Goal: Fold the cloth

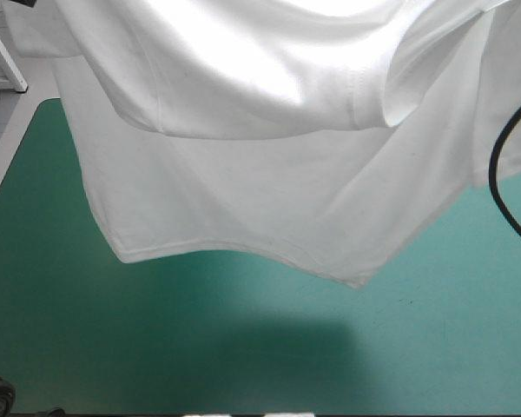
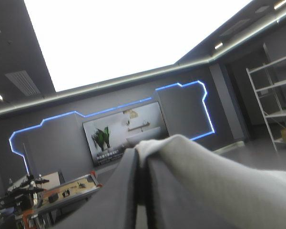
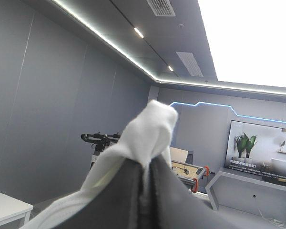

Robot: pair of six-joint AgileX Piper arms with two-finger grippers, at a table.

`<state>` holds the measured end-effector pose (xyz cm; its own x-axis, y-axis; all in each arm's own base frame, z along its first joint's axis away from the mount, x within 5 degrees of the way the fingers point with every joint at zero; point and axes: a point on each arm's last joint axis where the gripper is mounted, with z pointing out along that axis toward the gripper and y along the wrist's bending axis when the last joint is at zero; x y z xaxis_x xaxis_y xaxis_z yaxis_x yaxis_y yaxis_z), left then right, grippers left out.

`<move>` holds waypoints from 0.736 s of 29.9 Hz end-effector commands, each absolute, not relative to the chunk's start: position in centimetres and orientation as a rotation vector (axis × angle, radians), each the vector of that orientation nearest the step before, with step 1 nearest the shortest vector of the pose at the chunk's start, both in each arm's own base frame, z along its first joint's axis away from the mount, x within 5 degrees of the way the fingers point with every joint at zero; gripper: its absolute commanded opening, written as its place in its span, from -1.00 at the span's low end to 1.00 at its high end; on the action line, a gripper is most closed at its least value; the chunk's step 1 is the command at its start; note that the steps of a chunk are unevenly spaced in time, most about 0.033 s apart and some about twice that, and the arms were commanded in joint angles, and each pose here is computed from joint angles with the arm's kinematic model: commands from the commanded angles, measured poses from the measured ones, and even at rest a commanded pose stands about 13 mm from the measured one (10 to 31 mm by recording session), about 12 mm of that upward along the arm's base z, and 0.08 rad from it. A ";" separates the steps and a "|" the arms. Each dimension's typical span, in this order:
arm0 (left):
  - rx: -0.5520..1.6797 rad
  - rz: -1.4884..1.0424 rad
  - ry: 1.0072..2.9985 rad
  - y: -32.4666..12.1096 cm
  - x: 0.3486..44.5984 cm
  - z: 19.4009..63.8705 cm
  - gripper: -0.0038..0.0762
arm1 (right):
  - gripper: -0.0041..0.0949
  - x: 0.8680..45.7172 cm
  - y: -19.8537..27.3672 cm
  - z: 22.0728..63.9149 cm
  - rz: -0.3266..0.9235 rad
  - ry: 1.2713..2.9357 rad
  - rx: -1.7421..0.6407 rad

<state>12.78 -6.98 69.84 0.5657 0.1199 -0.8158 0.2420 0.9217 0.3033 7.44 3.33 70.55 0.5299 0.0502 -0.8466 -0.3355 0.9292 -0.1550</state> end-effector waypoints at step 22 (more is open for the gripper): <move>0.544 0.054 2.049 -14.8 42.2 42.9 -0.93 | -0.95 40.9 2.7 48.1 0.375 2.151 -0.056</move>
<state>40.92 -15.21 42.27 -0.4940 0.4670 -0.7334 0.3844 0.8739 0.2975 39.59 2.56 48.66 -0.6021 0.0940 -0.7929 -0.1704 0.9550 0.2426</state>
